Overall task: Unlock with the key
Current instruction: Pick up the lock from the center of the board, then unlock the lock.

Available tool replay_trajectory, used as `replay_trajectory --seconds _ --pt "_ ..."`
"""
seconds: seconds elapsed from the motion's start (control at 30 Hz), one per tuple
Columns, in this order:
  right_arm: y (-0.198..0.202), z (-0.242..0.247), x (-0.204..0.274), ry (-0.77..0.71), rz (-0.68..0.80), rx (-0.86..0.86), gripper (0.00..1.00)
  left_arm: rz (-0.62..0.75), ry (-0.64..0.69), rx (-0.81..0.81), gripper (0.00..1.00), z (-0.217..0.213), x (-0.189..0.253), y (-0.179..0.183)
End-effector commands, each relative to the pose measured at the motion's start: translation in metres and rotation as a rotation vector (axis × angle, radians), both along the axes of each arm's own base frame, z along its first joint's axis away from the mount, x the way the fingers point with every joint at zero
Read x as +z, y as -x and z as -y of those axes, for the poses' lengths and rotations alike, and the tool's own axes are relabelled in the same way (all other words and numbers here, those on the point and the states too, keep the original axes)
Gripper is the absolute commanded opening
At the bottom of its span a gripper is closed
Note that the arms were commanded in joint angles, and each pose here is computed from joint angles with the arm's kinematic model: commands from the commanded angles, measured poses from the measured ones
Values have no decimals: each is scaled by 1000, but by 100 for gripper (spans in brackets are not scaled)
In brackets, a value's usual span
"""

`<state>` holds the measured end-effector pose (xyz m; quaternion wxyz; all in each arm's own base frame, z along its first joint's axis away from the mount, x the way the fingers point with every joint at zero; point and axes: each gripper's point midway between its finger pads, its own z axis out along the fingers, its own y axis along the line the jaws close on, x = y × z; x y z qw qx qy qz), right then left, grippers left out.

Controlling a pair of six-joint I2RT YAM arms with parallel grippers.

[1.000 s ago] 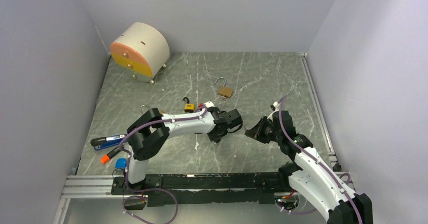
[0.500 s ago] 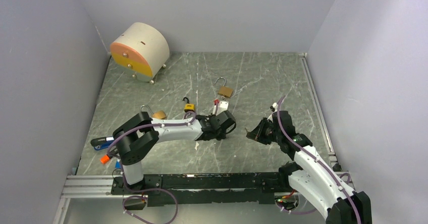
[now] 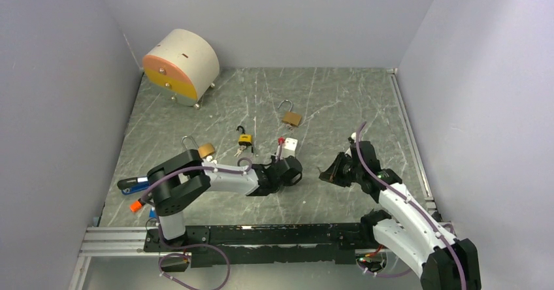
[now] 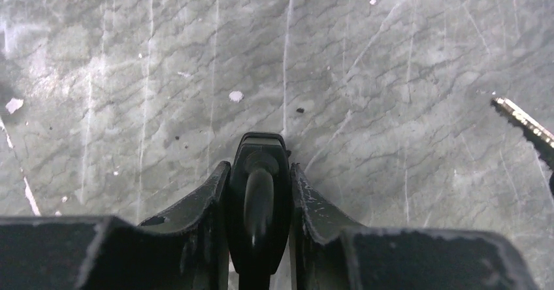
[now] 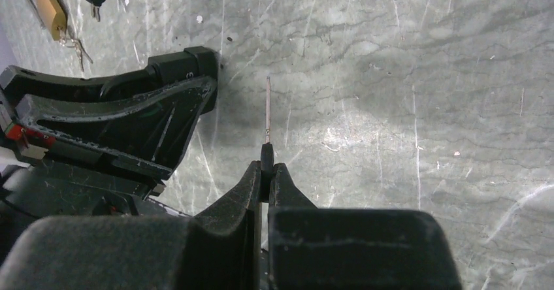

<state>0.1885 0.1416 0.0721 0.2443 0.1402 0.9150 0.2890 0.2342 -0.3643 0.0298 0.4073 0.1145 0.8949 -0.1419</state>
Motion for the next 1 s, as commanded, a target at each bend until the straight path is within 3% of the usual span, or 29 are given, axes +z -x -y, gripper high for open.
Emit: replay_trajectory --seconds 0.0,0.1,0.3,0.43,0.63,0.97 --pt "-14 -3 22 -3 54 14 0 51 75 29 3 -3 35 -5" --pt "-15 -13 36 -46 95 82 0 -106 208 -81 3 7 67 3" --pt "1 -54 101 -286 313 385 0 -502 695 -329 3 -3 182 18" --pt "19 -67 146 -407 468 524 0 -746 841 -459 3 -21 252 32" --pt "52 -76 211 -590 632 695 0 -972 976 -658 3 -39 330 57" --pt "74 -77 271 -697 806 794 0 -1035 998 -798 2 -51 349 75"
